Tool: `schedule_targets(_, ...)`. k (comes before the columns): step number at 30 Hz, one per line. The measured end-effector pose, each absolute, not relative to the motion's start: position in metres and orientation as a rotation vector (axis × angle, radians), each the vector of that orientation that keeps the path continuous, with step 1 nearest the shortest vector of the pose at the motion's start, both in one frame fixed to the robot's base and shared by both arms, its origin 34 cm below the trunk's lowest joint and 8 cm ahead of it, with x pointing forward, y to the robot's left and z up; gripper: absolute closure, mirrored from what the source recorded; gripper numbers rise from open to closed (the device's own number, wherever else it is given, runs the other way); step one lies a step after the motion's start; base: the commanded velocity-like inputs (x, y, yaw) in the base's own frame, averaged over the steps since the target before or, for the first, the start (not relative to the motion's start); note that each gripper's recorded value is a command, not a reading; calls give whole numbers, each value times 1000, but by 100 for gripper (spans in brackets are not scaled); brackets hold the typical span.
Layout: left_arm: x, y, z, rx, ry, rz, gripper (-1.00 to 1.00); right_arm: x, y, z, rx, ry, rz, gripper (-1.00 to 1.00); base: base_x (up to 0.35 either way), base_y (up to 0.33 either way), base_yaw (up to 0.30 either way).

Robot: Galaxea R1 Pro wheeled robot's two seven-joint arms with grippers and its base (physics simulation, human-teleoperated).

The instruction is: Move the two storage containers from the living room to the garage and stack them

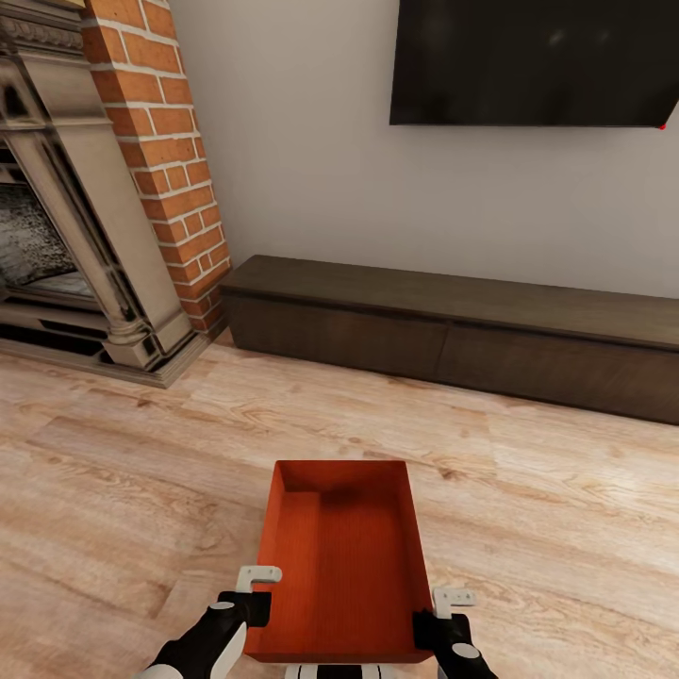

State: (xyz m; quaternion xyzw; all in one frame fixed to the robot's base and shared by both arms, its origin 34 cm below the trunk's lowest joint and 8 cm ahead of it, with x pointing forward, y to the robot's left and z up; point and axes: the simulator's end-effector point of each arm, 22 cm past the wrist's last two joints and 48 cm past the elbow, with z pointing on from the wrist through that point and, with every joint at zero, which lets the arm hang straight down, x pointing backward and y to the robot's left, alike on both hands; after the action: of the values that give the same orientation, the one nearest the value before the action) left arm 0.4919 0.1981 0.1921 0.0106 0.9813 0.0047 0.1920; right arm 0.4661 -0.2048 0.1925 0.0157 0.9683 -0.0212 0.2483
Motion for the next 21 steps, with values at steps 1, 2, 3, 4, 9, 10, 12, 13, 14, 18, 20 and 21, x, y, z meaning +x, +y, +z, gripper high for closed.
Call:
schedule_targets(1,492,198,192,29,2755,14,100,466,-204,193,43,2639,-57,100,0,0,0)
schedule_targets(2,492,199,192,29,2755,14,100,466,-204,193,43,2639,-57,100,0,0,0)
schedule_targets(3,492,199,192,29,2754,15,100,466,-204,193,44,2639,-56,100,0,0,0)
schedule_targets(4,492,199,192,28,2754,15,100,466,-204,193,44,2639,-56,100,0,0,0)
schedule_targets(9,492,201,192,28,2756,16,100,466,-202,193,46,2639,-53,100,0,0,0)
schedule_targets(10,493,202,192,26,2755,17,100,466,-201,193,47,2639,-54,100,0,0,0)
schedule_targets(12,493,202,192,24,2754,15,100,466,-201,193,48,2639,-54,100,0,0,0)
schedule_targets(13,493,202,192,25,2754,12,100,466,-201,193,48,2639,-54,100,0,0,0)
schedule_targets(14,493,202,192,24,2754,11,100,466,-201,193,48,2639,-54,100,0,0,0)
schedule_targets(18,494,200,199,24,2756,3,100,467,-201,199,48,2640,-53,100,0,0,0)
schedule_targets(20,496,200,203,25,2757,3,100,469,-201,204,48,2640,-53,100,0,0,0)
schedule_targets(21,496,200,206,25,2757,2,100,469,-201,206,48,2640,-52,100,0,0,0)
